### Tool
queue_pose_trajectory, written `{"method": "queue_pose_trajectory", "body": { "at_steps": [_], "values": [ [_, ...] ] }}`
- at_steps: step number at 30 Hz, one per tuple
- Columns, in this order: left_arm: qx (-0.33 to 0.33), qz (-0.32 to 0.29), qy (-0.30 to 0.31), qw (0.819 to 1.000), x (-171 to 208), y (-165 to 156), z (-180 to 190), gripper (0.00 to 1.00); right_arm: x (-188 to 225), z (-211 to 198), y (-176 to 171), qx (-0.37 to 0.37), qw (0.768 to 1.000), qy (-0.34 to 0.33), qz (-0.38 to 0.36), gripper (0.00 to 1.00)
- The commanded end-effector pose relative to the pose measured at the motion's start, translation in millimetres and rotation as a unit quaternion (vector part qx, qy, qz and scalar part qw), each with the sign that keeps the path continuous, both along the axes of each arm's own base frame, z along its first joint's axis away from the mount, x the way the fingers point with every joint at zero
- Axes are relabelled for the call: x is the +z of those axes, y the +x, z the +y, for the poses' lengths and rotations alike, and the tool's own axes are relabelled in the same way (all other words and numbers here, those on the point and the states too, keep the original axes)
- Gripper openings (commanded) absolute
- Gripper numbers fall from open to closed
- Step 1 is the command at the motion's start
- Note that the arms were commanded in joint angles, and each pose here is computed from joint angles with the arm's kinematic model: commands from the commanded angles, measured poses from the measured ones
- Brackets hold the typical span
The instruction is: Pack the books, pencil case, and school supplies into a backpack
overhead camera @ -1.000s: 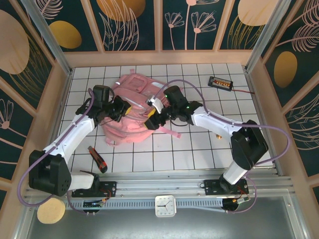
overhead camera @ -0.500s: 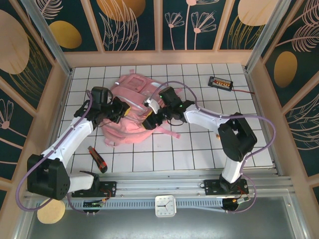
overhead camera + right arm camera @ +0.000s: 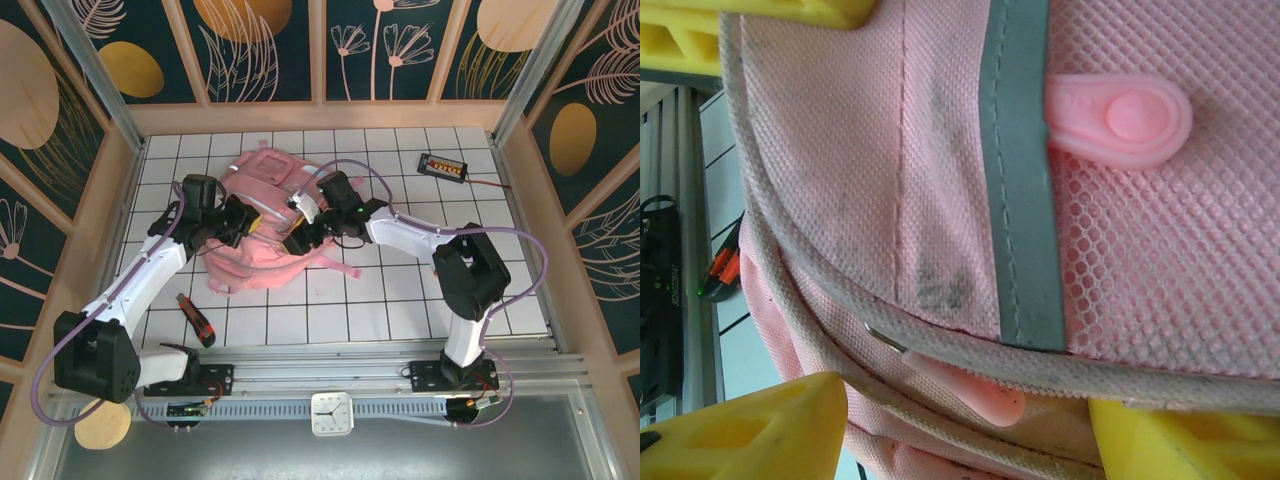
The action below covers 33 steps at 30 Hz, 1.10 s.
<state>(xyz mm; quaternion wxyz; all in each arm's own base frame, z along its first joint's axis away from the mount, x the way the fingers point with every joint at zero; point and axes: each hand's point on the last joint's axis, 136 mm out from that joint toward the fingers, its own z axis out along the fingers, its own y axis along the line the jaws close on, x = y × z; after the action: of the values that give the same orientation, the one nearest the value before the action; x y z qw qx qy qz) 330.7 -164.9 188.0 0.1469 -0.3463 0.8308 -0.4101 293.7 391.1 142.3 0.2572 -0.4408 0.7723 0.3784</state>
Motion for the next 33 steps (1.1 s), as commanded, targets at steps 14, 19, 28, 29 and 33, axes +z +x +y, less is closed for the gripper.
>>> {"method": "queue_pose_trajectory", "body": {
  "at_steps": [14, 19, 28, 29, 33],
  "values": [
    [-0.057, -0.090, -0.058, 0.993, 58, -1, -23, 0.00, 10, 22, 18, -0.016, 0.999, 0.021, -0.034, 0.27],
    [-0.069, -0.082, -0.034, 0.994, 49, -7, -20, 0.00, 11, 10, 19, -0.025, 0.999, 0.015, -0.043, 0.09],
    [-0.079, -0.072, 0.009, 0.994, 39, -16, -11, 0.00, -2, -23, 27, -0.050, 0.997, -0.028, -0.045, 0.00],
    [-0.079, -0.073, 0.010, 0.994, 39, -16, -11, 0.00, -3, -27, 27, -0.052, 0.997, -0.035, -0.047, 0.00],
    [-0.079, -0.074, 0.024, 0.994, 38, -13, -9, 0.00, -11, -47, 23, -0.061, 0.994, -0.069, -0.053, 0.00]
  ]
}}
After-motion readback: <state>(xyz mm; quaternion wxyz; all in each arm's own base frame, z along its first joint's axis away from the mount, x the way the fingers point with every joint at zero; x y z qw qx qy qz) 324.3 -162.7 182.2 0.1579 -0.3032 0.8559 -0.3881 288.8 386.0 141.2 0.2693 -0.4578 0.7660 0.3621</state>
